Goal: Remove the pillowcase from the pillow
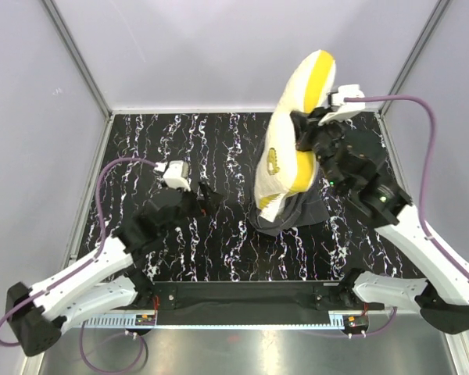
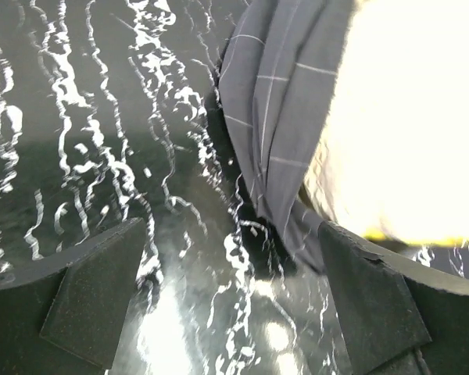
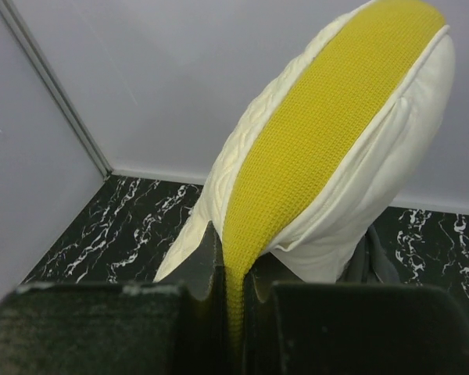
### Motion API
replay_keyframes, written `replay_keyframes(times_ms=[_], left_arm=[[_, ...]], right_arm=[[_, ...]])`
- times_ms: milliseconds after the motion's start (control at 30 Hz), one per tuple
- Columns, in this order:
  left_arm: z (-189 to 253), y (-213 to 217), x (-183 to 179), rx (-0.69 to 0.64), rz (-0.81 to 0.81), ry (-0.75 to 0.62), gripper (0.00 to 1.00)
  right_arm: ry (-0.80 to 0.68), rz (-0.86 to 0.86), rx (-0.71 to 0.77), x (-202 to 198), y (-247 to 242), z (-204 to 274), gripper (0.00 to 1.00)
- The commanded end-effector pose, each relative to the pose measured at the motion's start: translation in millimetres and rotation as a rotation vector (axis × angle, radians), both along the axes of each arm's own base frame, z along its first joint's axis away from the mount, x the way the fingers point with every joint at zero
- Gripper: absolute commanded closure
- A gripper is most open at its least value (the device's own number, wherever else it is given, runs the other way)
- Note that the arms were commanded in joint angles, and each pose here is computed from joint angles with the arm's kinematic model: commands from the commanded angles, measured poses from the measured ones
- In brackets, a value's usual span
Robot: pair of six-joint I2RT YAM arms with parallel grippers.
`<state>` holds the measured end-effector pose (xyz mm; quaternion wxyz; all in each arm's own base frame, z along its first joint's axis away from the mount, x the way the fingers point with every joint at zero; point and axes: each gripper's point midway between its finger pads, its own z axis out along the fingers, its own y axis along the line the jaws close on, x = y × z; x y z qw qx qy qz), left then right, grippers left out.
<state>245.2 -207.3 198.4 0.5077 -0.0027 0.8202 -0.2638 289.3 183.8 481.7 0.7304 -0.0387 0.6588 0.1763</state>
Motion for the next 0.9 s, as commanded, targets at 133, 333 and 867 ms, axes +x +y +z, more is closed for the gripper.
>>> replay_keyframes(times_ms=[133, 333, 867], left_arm=[[101, 2, -26, -0.205, -0.101, -0.188, 0.01], [155, -8, -46, -0.24, -0.243, -0.277, 0.01], [93, -21, -29, -0.131, -0.208, -0.129, 0.01]], right_arm=[[0.09, 0.158, 0.01, 21, 63, -56, 1.0], [0.27, 0.203, -0.043, 47, 106, -135, 1.0], [0.443, 0.133, -0.022, 85, 179, -198, 1.0]])
